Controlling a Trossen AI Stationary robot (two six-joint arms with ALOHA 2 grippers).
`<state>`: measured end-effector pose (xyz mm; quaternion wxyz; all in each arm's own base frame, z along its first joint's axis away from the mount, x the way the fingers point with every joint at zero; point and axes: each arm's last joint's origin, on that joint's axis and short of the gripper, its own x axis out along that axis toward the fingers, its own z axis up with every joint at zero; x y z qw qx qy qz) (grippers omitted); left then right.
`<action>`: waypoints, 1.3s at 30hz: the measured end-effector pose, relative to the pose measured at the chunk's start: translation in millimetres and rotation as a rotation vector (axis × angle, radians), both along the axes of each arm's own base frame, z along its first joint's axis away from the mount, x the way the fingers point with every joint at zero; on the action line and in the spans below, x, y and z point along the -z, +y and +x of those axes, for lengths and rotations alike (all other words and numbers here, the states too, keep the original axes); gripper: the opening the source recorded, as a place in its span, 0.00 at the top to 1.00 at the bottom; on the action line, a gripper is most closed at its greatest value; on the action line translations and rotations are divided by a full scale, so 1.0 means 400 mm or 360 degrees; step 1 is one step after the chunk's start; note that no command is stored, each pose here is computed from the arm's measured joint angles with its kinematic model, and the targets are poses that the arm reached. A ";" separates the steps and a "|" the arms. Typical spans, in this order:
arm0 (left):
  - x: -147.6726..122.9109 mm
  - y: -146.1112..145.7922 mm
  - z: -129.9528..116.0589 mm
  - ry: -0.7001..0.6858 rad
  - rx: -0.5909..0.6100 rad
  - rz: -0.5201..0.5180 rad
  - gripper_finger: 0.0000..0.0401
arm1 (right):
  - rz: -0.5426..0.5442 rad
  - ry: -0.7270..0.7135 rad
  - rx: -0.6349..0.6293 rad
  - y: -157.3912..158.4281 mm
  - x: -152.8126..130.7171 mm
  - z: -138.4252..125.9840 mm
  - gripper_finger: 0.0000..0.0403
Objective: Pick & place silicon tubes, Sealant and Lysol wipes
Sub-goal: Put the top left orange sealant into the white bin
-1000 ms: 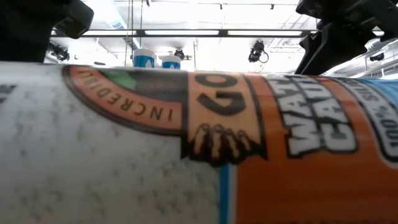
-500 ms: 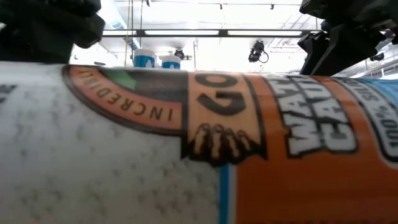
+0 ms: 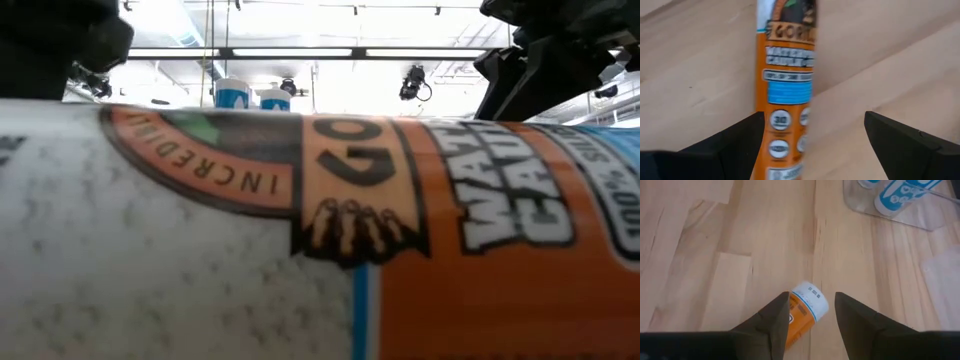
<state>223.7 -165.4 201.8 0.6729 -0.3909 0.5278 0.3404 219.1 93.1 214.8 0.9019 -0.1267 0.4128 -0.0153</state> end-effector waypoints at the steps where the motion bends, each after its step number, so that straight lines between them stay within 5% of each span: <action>1: 0.009 -0.002 -0.001 0.0042 0.0007 0.0005 0.13 | 0.0000 -0.0006 -0.0003 0.000 -0.001 0.001 0.60; 9: 0.078 -0.037 0.004 0.0261 0.0133 -0.0032 0.13 | 0.0005 -0.0025 -0.0010 0.002 -0.003 0.003 0.60; 31: 0.139 -0.066 0.018 0.0261 0.0118 0.0011 0.23 | 0.0008 -0.0060 -0.0028 0.004 -0.006 0.008 0.60; 39: 0.139 -0.071 0.023 0.0228 0.0193 -0.0007 0.39 | 0.0009 -0.0060 -0.0026 0.004 -0.006 0.008 0.60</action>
